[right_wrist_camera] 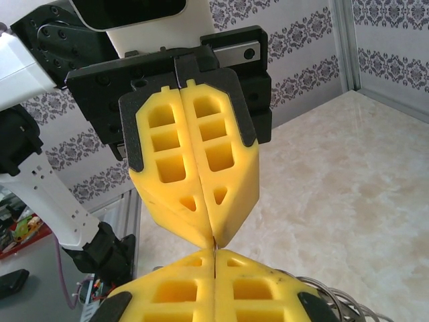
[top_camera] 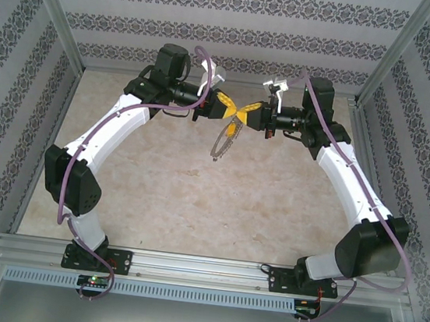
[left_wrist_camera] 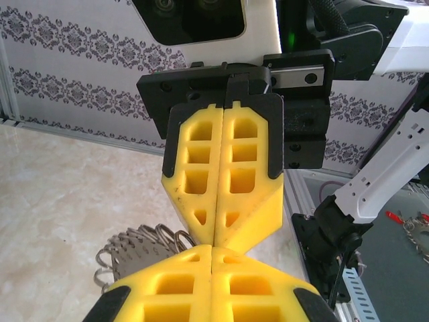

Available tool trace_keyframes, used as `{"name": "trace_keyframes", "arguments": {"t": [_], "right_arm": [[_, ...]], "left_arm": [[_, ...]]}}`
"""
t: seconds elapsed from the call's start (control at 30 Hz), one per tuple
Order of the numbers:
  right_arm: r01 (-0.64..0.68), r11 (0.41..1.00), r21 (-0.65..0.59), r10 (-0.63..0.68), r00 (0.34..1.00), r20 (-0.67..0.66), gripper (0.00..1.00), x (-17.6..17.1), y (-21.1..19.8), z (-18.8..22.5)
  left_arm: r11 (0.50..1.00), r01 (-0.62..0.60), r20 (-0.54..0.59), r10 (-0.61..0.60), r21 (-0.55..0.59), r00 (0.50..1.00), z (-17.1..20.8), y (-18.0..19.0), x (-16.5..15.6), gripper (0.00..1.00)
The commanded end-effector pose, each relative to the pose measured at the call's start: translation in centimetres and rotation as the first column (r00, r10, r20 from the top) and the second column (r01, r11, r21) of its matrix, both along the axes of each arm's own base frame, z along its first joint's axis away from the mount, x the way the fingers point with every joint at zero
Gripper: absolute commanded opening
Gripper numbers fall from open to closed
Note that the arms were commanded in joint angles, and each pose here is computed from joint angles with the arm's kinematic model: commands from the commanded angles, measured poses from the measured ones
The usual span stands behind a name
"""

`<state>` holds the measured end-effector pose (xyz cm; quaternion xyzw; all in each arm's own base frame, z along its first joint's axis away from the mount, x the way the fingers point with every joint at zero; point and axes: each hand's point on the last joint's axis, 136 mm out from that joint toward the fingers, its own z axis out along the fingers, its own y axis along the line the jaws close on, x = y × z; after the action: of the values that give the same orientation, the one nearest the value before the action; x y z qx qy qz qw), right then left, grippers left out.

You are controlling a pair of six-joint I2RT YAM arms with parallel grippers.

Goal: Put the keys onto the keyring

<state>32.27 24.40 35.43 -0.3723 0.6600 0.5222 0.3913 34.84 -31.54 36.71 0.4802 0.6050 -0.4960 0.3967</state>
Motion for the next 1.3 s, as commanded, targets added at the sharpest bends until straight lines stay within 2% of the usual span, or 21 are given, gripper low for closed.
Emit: {"name": "trace_keyframes", "arguments": {"t": [0.0, 0.03, 0.13, 0.3, 0.5, 0.73, 0.83, 1.03, 1.27], "right_arm": [[-0.030, 1.000, -0.005, 0.030, 0.999, 0.019, 0.00, 0.2, 0.3, 0.6], [-0.027, 0.999, -0.018, 0.027, 1.000, 0.016, 0.00, 0.4, 0.3, 0.6], [-0.002, 0.996, -0.092, 0.003, 1.000, 0.009, 0.00, 1.4, 0.0, -0.2], [-0.010, 0.963, -0.268, 0.006, 1.000, -0.013, 0.00, 2.4, 0.0, -1.8], [0.016, 0.898, -0.440, 0.000, 0.999, 0.035, 0.00, 3.3, 0.5, -2.7], [0.025, 0.745, -0.666, 0.022, 0.998, 0.063, 0.00, 3.4, 1.3, -5.2], [0.003, 0.738, -0.674, 0.043, 0.998, 0.052, 0.00, 3.2, 1.8, -5.2], [-0.025, 0.769, -0.639, 0.075, 0.996, 0.052, 0.00, 2.3, 2.2, -4.3], [-0.032, 0.794, -0.607, 0.088, 0.994, 0.062, 0.00, 1.5, 2.2, -3.3]], "left_arm": [[0.999, -0.013, 0.070, 0.015, -0.029, 0.997, 2.2, 0.3, -0.4, 0.00], [1.000, -0.019, 0.077, 0.021, -0.019, 0.997, 2.1, 0.5, -0.3, 0.03], [0.999, -0.054, 0.087, 0.053, 0.006, 0.995, 2.1, 1.7, 0.2, 0.24], [0.995, -0.057, 0.088, 0.050, 0.079, 0.995, 1.3, 3.4, 0.0, 0.37], [0.984, -0.053, 0.041, 0.047, 0.168, 0.998, -1.2, 4.5, 0.0, 0.38], [0.979, -0.039, -0.009, 0.042, 0.198, 0.999, -3.5, 4.6, 0.2, 0.38], [0.980, -0.034, -0.023, 0.039, 0.196, 0.999, -4.1, 4.5, 0.2, 0.38], [0.985, -0.027, -0.047, 0.036, 0.172, 0.998, -4.9, 4.5, 0.0, 0.37], [0.996, -0.044, -0.059, 0.049, 0.082, 0.997, -4.7, 4.8, 0.8, 0.37]]}}
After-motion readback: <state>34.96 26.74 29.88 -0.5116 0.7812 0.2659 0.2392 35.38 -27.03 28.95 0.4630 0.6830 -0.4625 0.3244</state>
